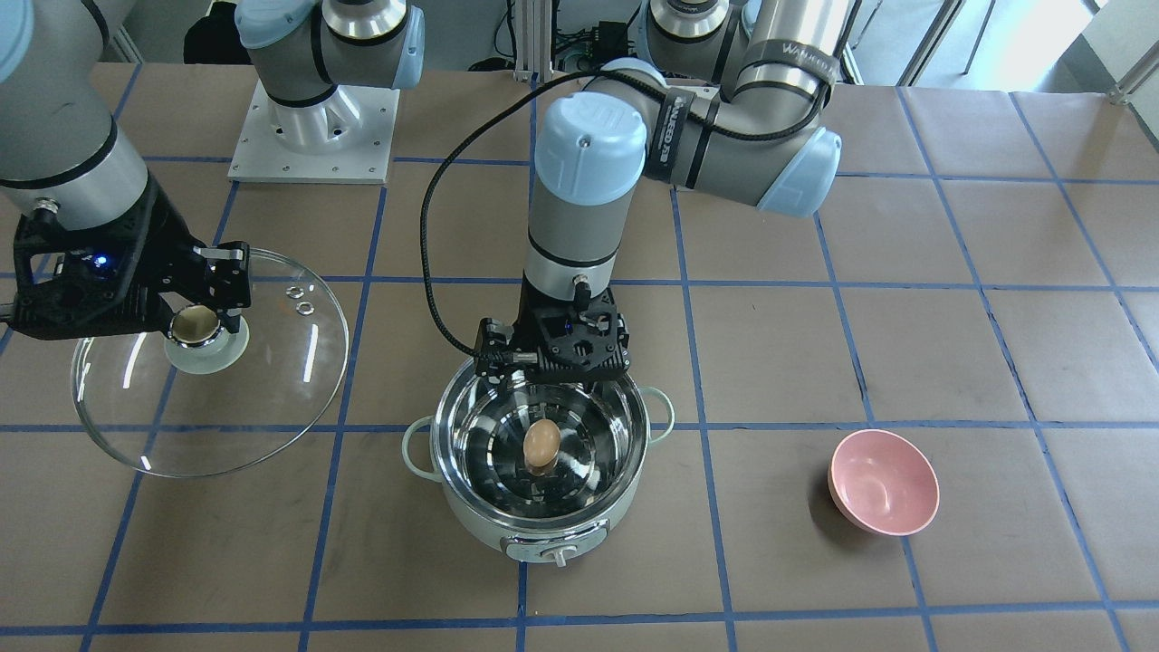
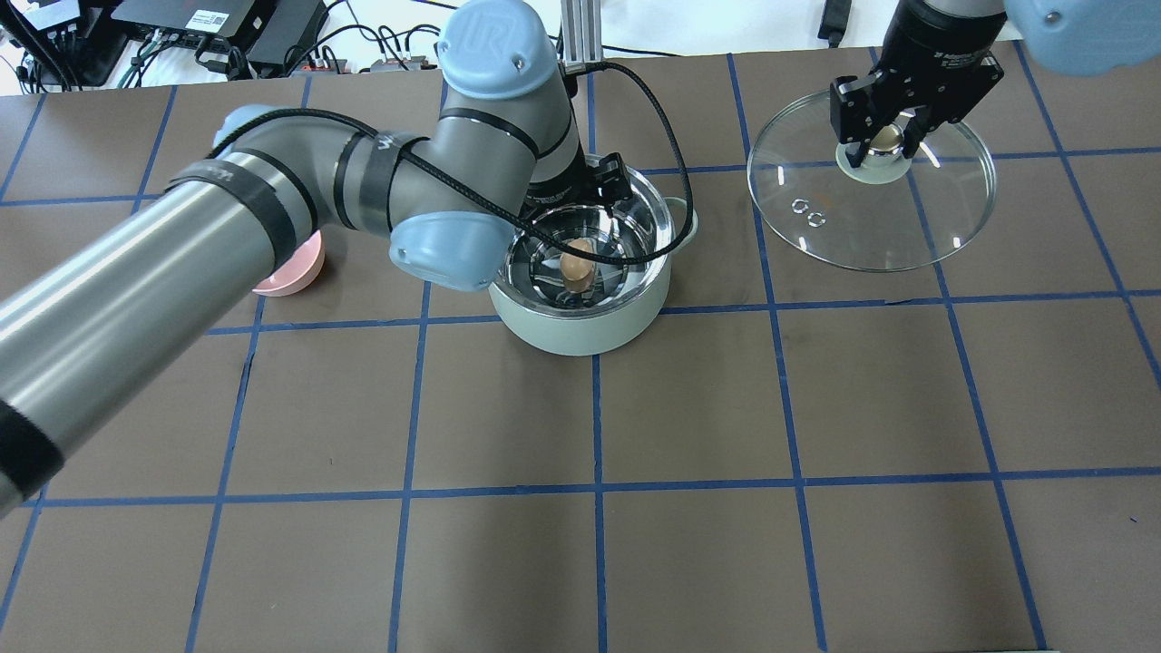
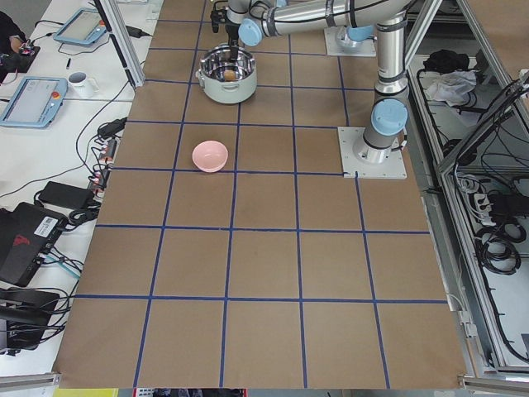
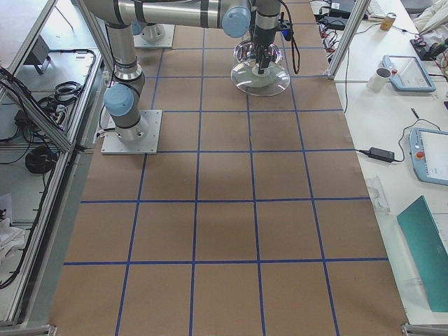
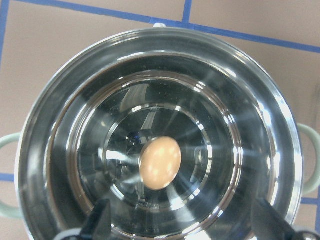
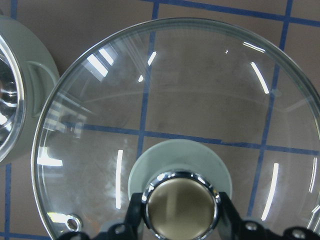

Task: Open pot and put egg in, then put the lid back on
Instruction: 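Release the egg into the pot and raise the left gripper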

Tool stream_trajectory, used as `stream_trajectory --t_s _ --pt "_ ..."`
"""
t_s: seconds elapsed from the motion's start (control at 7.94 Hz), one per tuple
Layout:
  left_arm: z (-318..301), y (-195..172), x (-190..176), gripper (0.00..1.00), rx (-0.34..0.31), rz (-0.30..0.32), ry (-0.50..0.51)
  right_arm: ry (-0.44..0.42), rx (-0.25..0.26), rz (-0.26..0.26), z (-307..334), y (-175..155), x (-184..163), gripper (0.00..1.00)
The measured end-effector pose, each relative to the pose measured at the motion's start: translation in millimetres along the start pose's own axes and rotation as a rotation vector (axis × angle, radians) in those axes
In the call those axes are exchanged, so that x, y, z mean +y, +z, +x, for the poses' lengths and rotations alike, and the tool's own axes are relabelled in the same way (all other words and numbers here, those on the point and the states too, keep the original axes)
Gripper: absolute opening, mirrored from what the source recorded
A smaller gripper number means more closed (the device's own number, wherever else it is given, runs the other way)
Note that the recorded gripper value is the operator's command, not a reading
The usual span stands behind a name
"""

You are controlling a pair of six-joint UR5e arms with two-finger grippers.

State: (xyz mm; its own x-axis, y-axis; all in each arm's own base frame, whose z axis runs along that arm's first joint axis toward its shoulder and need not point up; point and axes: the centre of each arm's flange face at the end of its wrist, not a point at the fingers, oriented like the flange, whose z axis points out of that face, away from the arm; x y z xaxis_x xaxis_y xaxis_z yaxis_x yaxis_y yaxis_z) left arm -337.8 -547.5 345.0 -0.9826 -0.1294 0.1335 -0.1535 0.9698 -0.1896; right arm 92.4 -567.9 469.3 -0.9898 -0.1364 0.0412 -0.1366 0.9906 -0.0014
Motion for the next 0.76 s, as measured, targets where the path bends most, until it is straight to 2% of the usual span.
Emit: stream_trajectory --t_s 0.38,0.76 --pt "-54 -87 6 1.00 -0.054 -0.090 -0.024 0.008 -0.001 0.046 -54 -3 -3 0.17" --pt "-137 -149 3 1.00 -0.086 -0.202 0.029 0.069 -0.023 0.092 -125 12 -14 0.17"
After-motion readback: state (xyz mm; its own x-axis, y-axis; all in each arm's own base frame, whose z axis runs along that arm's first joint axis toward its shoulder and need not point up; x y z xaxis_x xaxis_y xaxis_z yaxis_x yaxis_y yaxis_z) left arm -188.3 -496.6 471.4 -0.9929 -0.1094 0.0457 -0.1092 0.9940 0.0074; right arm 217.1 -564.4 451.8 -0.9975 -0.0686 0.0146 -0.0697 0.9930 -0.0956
